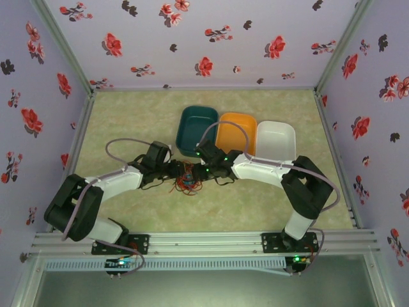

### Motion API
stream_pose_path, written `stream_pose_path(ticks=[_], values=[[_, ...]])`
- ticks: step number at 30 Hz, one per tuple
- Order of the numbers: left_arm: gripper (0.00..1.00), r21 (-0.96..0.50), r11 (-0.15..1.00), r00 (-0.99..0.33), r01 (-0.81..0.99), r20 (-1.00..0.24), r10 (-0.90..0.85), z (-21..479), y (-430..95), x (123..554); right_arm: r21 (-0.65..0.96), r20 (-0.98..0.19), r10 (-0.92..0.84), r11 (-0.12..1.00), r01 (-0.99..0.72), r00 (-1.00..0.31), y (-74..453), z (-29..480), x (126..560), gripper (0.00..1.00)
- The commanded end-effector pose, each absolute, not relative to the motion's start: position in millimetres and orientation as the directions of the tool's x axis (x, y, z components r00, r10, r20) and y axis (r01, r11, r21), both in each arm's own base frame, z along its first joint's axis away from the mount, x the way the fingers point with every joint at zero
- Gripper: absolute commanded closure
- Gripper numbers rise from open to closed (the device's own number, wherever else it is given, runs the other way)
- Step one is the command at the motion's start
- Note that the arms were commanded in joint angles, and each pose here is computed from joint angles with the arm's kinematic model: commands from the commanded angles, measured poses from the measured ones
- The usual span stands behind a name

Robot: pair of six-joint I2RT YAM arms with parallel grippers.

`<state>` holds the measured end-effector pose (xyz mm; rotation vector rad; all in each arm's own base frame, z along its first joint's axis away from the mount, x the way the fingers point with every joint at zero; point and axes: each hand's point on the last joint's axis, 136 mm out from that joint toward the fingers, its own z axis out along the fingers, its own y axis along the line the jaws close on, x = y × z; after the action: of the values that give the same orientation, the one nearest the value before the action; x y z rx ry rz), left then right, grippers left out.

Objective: Untangle the cables

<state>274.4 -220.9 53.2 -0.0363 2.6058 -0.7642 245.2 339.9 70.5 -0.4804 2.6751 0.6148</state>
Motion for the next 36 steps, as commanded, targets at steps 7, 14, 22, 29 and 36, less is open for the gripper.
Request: stream_pose_path(ticks=[7, 14, 22, 29, 36], values=[[0.71, -0.503, 0.859, -0.907, 0.090, -0.398, -0.139, 51.7, -219.7, 277.4, 0.310, -0.405, -0.248, 0.868, -0.388, -0.880, 333.0, 56.3, 246.1, 0.66], [0.71, -0.494, 0.867, -0.905, 0.066, -0.395, -0.157, 47.0, -214.9, 276.0, 0.314, -0.423, -0.238, 0.867, -0.387, -0.875, 333.0, 58.8, 247.6, 0.77], [0.75, -0.440, 0.898, -0.899, 0.020, -0.401, -0.177, 42.0, -198.5, 273.0, 0.231, -0.513, -0.203, 0.903, -0.361, -0.834, 310.2, 84.3, 259.8, 0.94], [0.81, -0.407, 0.912, -0.889, -0.052, -0.398, -0.228, 33.7, -178.7, 272.8, 0.150, -0.633, -0.137, 0.944, -0.295, -0.762, 281.9, 121.8, 276.2, 1.00], [0.83, -0.372, 0.926, -0.885, -0.069, -0.405, -0.229, 27.4, -166.6, 273.9, 0.130, -0.751, -0.068, 0.960, -0.249, -0.656, 266.7, 177.0, 291.2, 1.00]])
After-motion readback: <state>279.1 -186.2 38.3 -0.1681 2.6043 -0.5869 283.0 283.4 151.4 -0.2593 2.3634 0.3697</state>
